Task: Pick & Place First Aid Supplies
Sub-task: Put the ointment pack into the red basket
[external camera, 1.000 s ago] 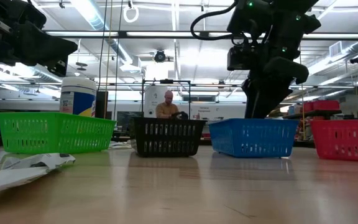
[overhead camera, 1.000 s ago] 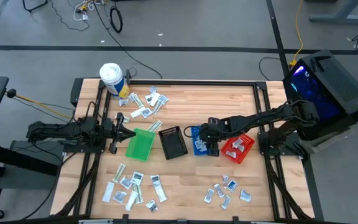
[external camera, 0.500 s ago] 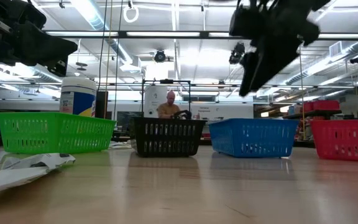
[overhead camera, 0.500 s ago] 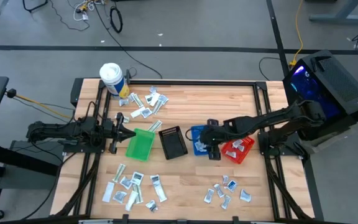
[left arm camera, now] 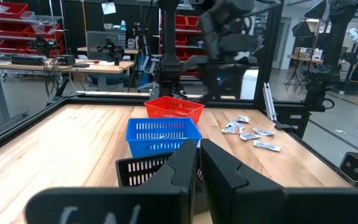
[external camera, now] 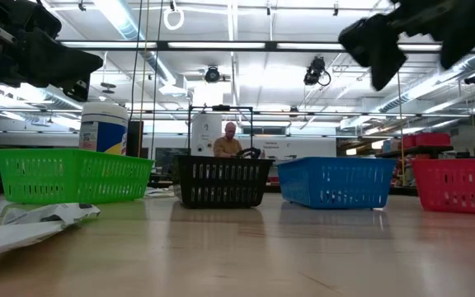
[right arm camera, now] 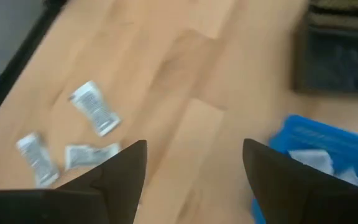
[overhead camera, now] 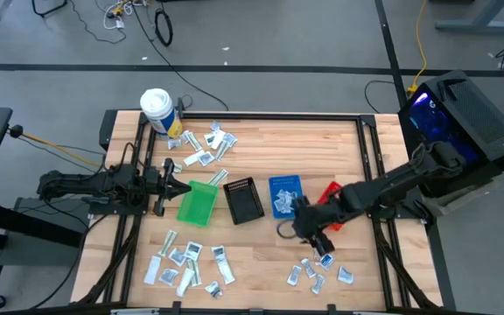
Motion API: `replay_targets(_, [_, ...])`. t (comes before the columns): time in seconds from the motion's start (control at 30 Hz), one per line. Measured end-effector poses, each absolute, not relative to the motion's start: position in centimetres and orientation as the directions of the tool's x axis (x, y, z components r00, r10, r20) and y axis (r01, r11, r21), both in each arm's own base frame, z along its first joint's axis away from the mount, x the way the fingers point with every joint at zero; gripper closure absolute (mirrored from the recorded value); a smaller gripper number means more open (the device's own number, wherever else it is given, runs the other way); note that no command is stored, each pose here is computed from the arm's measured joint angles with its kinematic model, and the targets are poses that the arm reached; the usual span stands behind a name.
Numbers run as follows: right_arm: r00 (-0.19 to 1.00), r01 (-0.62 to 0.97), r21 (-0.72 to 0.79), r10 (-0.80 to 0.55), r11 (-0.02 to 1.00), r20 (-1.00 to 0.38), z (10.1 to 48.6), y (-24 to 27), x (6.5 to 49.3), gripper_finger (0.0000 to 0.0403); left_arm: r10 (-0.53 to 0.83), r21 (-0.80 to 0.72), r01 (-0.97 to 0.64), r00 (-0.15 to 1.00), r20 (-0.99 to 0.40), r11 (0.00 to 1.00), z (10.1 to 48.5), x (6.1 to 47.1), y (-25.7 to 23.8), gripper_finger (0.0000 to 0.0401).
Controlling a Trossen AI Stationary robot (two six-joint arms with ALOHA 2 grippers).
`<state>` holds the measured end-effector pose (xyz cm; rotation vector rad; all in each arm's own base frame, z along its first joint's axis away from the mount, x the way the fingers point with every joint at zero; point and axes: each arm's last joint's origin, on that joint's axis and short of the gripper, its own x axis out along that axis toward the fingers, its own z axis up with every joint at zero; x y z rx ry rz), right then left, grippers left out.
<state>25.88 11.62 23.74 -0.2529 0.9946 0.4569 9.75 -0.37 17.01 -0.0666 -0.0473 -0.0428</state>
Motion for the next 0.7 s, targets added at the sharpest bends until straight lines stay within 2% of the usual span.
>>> replay_targets(0.13, [0.435, -0.632, -0.067, 0.281, 0.772, -0.855, 23.7, 13.3, 25.0, 0.0135, -0.041, -0.065, 0.044, 0.998, 0.049, 0.997, 17.0, 9.7, -0.4, 0.0369])
replay_targets(0.3, [0.365, -0.838, -0.122, 0.381, 0.533, -0.849, 23.7, 14.8, 24.1, 0.0135, -0.041, -0.065, 0.044, 0.998, 0.049, 0.997, 17.0, 9.7, -0.4, 0.0369])
replay_targets(0.4, [0.337, -0.897, -0.157, 0.411, 0.413, -0.847, 23.6, 15.3, 23.8, 0.0135, -0.041, -0.065, 0.044, 0.998, 0.049, 0.997, 17.0, 9.7, -0.4, 0.0369])
replay_targets(0.7, [0.272, -0.927, -0.135, 0.376, 0.351, -0.886, 21.5, 16.0, 24.5, 0.0135, -0.041, -0.065, 0.044, 0.998, 0.049, 0.997, 17.0, 9.7, -0.4, 0.0369])
